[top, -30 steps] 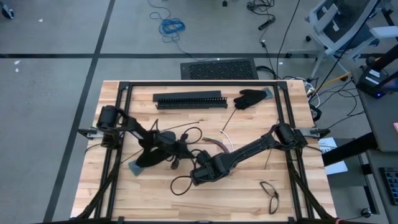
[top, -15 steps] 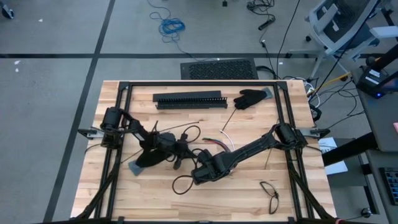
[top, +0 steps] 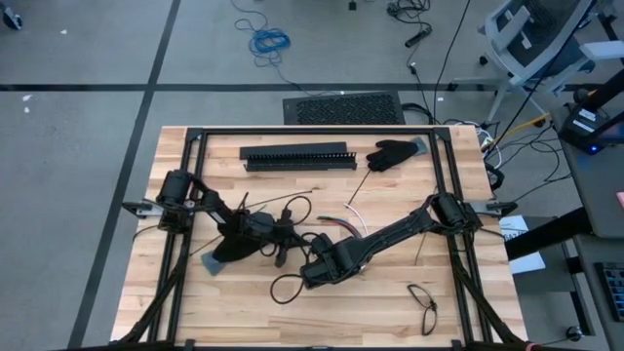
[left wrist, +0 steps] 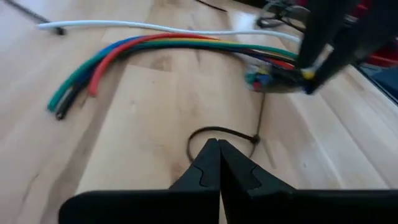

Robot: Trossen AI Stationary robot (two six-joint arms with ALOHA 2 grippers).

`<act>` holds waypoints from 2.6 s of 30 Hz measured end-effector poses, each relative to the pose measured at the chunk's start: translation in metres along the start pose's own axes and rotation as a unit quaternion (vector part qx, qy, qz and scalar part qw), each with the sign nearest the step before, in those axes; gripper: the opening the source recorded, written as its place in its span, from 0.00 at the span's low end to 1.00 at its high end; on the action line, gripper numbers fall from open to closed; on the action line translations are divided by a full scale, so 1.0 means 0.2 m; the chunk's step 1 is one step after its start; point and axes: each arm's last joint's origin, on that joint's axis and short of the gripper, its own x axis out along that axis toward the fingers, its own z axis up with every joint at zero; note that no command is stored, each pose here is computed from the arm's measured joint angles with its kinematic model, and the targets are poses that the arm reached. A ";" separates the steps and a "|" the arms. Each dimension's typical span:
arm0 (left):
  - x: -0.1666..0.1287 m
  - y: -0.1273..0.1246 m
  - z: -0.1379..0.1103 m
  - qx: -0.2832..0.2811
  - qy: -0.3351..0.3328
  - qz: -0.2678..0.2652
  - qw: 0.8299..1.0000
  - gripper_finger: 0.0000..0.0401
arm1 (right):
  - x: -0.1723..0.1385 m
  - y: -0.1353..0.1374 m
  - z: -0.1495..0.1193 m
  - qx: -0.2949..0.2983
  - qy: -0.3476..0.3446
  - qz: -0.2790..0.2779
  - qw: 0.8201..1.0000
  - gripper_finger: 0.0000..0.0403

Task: Ziptie cables
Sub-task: Wrap the cable wires using a zip tie

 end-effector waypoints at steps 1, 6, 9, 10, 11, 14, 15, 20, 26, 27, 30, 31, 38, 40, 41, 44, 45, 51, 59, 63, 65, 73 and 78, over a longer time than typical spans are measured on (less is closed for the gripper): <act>0.00 0.00 -0.01 -0.002 0.002 0.003 1.000 0.00 | 0.00 0.00 0.00 0.001 -0.001 0.000 1.000 0.03; 0.01 -0.01 -0.04 -0.011 0.004 0.001 1.000 0.00 | 0.00 0.00 0.00 0.002 -0.003 -0.001 1.000 0.03; 0.02 -0.02 -0.04 -0.011 0.003 0.000 1.000 0.00 | 0.00 0.00 0.00 0.001 -0.003 -0.001 1.000 0.03; 0.02 -0.02 -0.04 -0.013 0.000 0.001 1.000 0.00 | 0.00 0.00 0.00 0.001 -0.003 -0.001 1.000 0.03; 0.02 -0.02 -0.04 -0.015 -0.005 0.001 1.000 0.00 | 0.00 0.00 0.00 0.000 -0.003 -0.001 1.000 0.03; 0.02 -0.03 -0.03 -0.025 -0.011 -0.001 1.000 0.00 | 0.00 0.00 0.00 -0.001 -0.002 -0.004 1.000 0.03; 0.02 -0.03 -0.03 -0.025 -0.007 -0.001 1.000 0.00 | 0.00 -0.01 0.00 -0.001 -0.001 -0.007 1.000 0.03; 0.03 -0.03 -0.05 -0.015 0.019 0.007 1.000 0.00 | -0.03 -0.01 0.02 0.008 -0.010 -0.004 1.000 0.03; 0.07 -0.03 -0.05 -0.015 0.050 0.007 0.999 0.00 | -0.13 -0.04 0.08 0.026 -0.043 0.008 0.999 0.03; 0.08 -0.03 -0.05 -0.009 0.061 0.001 0.998 0.00 | -0.15 -0.05 0.09 0.030 -0.050 0.012 0.998 0.03; 0.12 -0.05 -0.03 0.005 0.084 -0.013 0.996 0.00 | -0.22 -0.07 0.14 0.041 -0.072 0.022 0.996 0.03; 0.14 -0.05 -0.02 0.006 0.091 -0.017 0.996 0.00 | -0.24 -0.07 0.15 0.045 -0.079 0.026 0.996 0.03; 0.21 -0.07 0.04 0.017 0.122 -0.019 0.992 0.00 | -0.34 -0.11 0.20 0.043 -0.114 0.035 0.992 0.03; 0.19 -0.07 0.05 0.021 0.129 -0.016 0.991 0.00 | -0.35 -0.12 0.20 0.030 -0.115 0.029 0.992 0.03; 0.19 -0.07 0.06 0.032 0.132 -0.015 0.991 0.00 | -0.35 -0.13 0.20 0.020 -0.108 0.023 0.994 0.03; 0.16 -0.07 0.06 0.083 0.159 -0.006 0.984 0.00 | -0.35 -0.16 0.15 -0.021 -0.065 -0.010 0.998 0.03; 0.15 -0.07 0.06 0.099 0.175 0.000 0.980 0.00 | -0.36 -0.17 0.13 -0.033 -0.056 -0.023 0.998 0.03; 0.11 -0.07 0.07 0.138 0.197 0.021 0.970 0.00 | -0.38 -0.18 0.00 -0.091 -0.003 -0.037 0.995 0.03; 0.11 -0.07 0.08 0.139 0.190 0.023 0.972 0.00 | -0.18 -0.07 -0.15 -0.176 0.050 -0.029 0.983 0.03; 0.11 -0.09 0.08 0.142 0.185 0.018 0.972 0.00 | 0.00 -0.01 -0.12 -0.214 0.047 -0.023 0.975 0.03; 0.12 -0.11 0.07 0.145 0.185 0.012 0.972 0.00 | 0.06 -0.01 -0.09 -0.224 0.051 -0.032 0.973 0.03; 0.11 -0.21 0.04 0.180 0.187 -0.032 0.965 0.00 | 0.11 -0.04 0.02 -0.291 0.073 -0.022 0.954 0.03; 0.11 -0.23 0.04 0.205 0.182 -0.040 0.961 0.00 | 0.11 0.01 0.00 -0.315 0.065 0.022 0.947 0.03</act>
